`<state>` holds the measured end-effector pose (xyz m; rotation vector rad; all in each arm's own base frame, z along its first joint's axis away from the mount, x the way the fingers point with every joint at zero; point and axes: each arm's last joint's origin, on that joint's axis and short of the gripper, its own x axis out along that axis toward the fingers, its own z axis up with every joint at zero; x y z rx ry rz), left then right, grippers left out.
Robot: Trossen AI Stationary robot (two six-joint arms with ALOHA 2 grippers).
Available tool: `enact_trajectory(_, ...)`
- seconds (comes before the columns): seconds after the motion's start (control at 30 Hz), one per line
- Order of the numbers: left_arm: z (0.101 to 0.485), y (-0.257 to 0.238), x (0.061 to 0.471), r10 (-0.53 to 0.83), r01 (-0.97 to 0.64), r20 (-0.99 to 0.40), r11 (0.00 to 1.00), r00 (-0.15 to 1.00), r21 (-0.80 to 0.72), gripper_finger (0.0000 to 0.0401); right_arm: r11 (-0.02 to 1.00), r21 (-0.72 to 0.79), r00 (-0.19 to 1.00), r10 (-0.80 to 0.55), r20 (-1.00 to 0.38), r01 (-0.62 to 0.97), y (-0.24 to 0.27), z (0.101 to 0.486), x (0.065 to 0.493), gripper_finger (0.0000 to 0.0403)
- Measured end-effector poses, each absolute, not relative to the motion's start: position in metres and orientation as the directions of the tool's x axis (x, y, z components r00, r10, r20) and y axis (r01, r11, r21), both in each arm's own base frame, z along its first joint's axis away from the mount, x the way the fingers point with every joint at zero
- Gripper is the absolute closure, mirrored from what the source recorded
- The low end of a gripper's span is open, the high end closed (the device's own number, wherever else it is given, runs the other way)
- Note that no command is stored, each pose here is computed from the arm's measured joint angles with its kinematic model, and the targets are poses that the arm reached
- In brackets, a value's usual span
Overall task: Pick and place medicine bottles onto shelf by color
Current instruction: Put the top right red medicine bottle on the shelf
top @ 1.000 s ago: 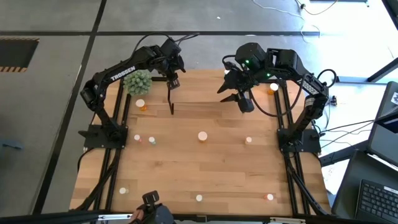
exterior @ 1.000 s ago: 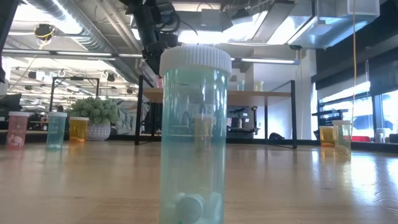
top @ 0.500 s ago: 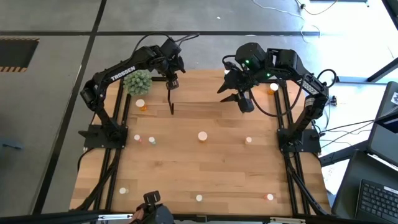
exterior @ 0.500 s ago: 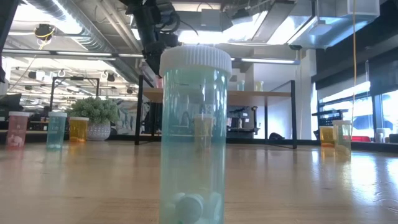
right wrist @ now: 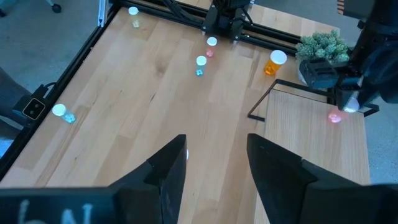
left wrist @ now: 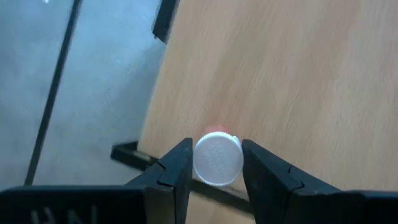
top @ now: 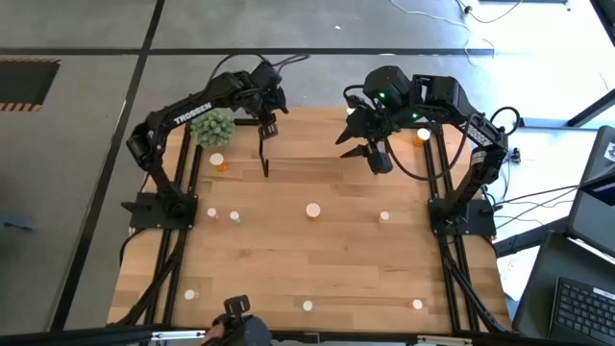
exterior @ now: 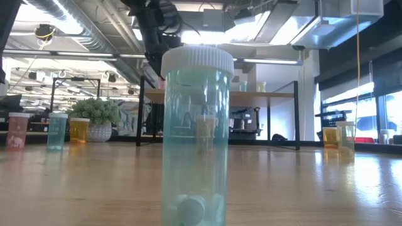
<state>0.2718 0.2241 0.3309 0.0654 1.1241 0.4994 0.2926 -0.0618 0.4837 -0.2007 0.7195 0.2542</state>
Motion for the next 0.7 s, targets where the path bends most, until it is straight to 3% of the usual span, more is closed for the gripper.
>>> enact_trajectory(0.7, 0.331, 0.218, 0.282, 0.45, -0.332, -0.825, 0.879, 0.341, 0.343, 0.0283, 0.95, -0.093, 0.723, 0.16, -0.672, -0.297, -0.062, 0.484, 0.293, 0.0231)
